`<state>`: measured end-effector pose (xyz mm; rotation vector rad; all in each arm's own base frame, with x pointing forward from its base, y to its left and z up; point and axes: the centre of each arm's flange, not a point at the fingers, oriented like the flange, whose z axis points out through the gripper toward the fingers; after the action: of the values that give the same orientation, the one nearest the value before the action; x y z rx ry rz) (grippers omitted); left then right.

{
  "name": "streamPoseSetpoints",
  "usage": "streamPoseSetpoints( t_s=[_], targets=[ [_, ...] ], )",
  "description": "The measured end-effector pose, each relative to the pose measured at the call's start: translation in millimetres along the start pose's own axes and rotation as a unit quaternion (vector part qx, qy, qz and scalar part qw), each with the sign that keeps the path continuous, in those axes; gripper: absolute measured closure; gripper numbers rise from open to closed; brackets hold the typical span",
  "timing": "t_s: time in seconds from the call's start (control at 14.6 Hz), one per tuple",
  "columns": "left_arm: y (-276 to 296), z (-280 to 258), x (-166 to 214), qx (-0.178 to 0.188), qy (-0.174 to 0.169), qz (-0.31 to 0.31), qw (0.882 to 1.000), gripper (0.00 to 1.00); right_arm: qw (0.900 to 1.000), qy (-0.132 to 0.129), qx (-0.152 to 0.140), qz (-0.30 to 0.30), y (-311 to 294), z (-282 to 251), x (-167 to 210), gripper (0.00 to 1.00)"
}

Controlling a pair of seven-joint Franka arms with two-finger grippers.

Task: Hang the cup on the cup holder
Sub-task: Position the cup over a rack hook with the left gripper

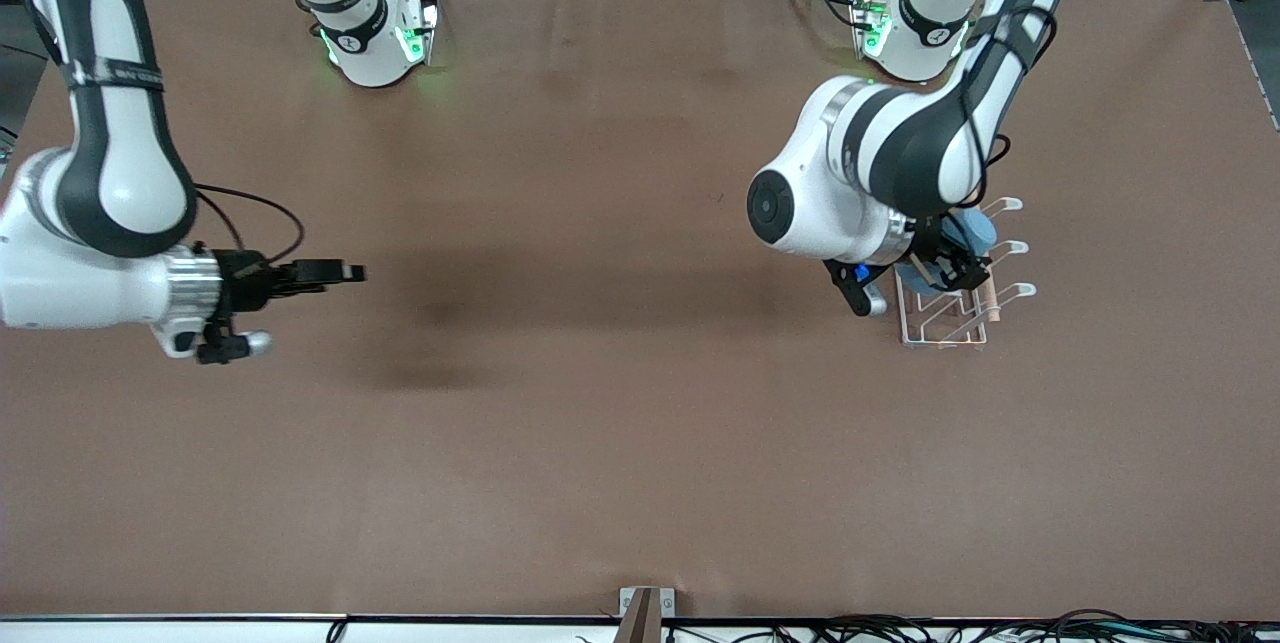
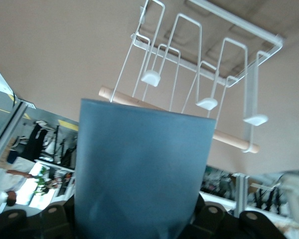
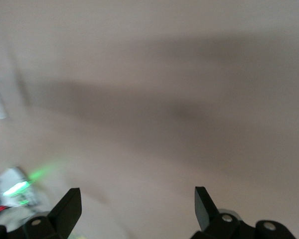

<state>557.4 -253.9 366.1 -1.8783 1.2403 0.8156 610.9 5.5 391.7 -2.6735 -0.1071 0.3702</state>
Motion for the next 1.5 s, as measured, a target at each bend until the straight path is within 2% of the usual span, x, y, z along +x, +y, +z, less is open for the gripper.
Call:
streamPoseSetpoints(
  t_s=[0.14, 0.27, 0.34, 0.48, 0.68, 0.96, 1.3, 1.5],
  targets=[
    [-3, 12, 12, 0.014, -0.021, 0.032, 0.999, 0.24, 0.997, 0.017, -0.08, -0.013, 6, -42, -11, 0.0],
    [-6, 21, 22, 0.029, -0.041, 0.081, 0.995, 0.24, 0.988, 0.034, -0.149, -0.026, 4, -79, -20, 0.0],
    [-8, 25, 26, 0.032, -0.048, 0.108, 0.993, 0.24, 0.983, 0.044, -0.175, -0.03, 2, -97, -23, 0.0],
    [-14, 35, 28, 0.033, -0.061, 0.149, 0.986, 0.24, 0.976, 0.067, -0.205, -0.029, 1, -128, -28, 0.0],
    [-21, 49, 35, 0.044, -0.087, 0.186, 0.978, 0.24, 0.971, 0.092, -0.218, -0.015, 4, -175, -41, 0.0],
    [-13, 65, 52, 0.053, -0.112, 0.205, 0.971, 0.24, 0.968, 0.116, -0.223, 0.0, 6, -222, -61, 0.0],
    [-6, 77, 69, 0.051, -0.119, 0.194, 0.972, 0.24, 0.965, 0.132, -0.225, 0.019, 9, -259, -81, 0.0],
    [-1, 85, 78, 0.049, -0.125, 0.182, 0.974, 0.24, 0.962, 0.149, -0.219, 0.06, 1, -269, -91, 0.0]
  ],
)
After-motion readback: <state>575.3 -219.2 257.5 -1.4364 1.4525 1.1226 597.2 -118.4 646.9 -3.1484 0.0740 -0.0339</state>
